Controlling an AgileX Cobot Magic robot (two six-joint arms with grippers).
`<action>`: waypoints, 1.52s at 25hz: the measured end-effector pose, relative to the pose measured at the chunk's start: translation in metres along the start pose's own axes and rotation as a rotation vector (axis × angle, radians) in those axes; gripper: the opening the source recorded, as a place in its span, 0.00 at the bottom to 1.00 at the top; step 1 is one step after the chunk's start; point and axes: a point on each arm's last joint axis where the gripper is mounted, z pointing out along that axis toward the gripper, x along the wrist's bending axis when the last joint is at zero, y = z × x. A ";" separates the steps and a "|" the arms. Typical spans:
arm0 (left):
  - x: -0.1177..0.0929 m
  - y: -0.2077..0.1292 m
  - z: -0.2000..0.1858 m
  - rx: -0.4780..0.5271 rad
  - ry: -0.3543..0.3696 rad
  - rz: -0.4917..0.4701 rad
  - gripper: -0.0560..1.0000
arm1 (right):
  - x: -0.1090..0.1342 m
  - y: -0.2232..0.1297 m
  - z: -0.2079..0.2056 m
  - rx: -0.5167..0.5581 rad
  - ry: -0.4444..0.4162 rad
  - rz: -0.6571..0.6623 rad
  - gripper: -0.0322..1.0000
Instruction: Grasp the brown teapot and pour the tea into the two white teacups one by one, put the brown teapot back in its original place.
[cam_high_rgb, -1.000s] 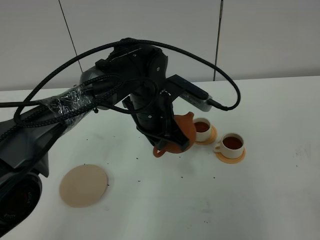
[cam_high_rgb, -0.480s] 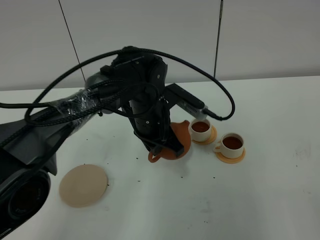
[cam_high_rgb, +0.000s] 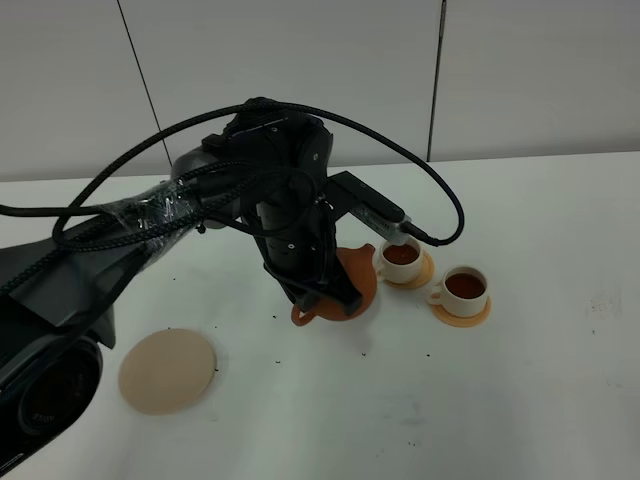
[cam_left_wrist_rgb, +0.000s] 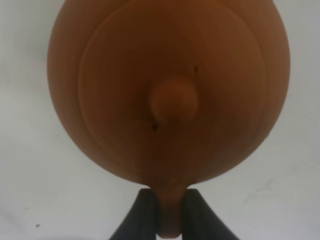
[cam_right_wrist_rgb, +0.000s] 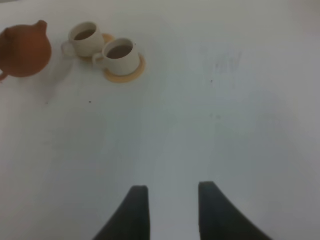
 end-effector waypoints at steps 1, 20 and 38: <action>0.002 -0.001 -0.004 -0.008 0.003 -0.004 0.21 | 0.000 0.000 0.000 0.000 0.000 0.000 0.26; 0.052 -0.091 -0.041 0.042 -0.036 -0.441 0.21 | 0.000 0.000 0.000 0.000 0.000 0.000 0.26; 0.044 -0.178 0.001 0.054 -0.034 -0.670 0.21 | 0.000 0.000 0.000 0.000 0.000 0.000 0.26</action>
